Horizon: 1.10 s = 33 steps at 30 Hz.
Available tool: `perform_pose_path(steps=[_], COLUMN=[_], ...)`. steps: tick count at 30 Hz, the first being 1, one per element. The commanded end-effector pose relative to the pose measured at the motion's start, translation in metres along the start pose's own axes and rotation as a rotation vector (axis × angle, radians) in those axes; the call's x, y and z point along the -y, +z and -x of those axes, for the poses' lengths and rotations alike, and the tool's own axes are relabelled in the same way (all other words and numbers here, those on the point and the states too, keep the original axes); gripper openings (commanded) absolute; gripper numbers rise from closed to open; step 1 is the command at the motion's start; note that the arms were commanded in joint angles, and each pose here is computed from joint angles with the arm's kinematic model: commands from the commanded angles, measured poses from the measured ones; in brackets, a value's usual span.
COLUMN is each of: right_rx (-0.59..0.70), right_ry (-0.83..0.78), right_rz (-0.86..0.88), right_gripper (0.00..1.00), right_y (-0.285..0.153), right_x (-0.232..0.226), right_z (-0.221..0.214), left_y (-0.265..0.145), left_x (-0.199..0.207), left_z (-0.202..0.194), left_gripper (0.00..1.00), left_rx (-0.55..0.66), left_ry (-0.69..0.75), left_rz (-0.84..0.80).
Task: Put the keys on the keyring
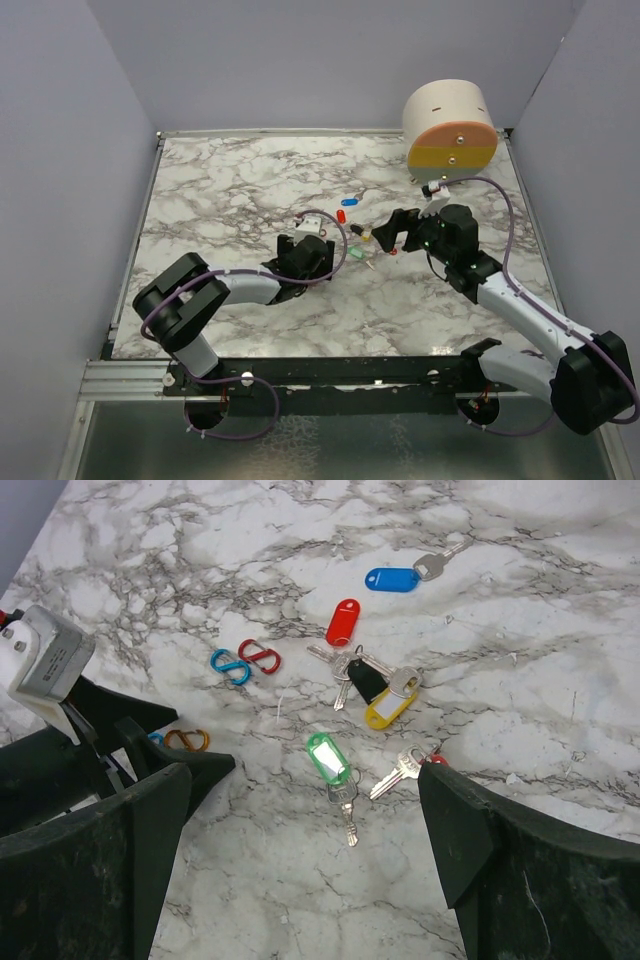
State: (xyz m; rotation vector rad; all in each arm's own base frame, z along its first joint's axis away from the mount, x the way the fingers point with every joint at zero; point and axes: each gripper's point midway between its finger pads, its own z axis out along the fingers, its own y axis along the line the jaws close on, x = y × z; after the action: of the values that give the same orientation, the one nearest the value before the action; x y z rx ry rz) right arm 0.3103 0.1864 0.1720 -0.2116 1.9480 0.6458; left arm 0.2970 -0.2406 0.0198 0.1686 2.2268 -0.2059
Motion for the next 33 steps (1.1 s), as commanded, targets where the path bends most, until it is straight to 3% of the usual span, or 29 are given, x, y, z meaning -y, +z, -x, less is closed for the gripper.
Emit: perform_pose_path(steps=[1,21,25,33], right_rx=[0.034,0.038,0.039,0.037], right_ry=[-0.013,-0.005,0.001,0.005], right_rz=[-0.007,0.034,0.055,0.074], right_gripper=[0.98,0.98,0.98,0.98], right_y=[-0.006,-0.007,-0.005,-0.005], right_x=[-0.003,-0.011,-0.015,-0.019], right_z=[0.012,0.015,0.016,0.016], left_y=[-0.014,-0.025,-0.027,-0.020], left_x=[-0.053,-0.084,-0.096,-0.088], left_z=[-0.065,-0.079,-0.073,-0.040], left_gripper=[0.95,0.95,0.97,0.97], left_rx=[-0.218,-0.257,-0.236,-0.160], left_ry=[0.072,-0.081,-0.079,-0.089], left_rz=[0.149,0.317,0.392,0.379])
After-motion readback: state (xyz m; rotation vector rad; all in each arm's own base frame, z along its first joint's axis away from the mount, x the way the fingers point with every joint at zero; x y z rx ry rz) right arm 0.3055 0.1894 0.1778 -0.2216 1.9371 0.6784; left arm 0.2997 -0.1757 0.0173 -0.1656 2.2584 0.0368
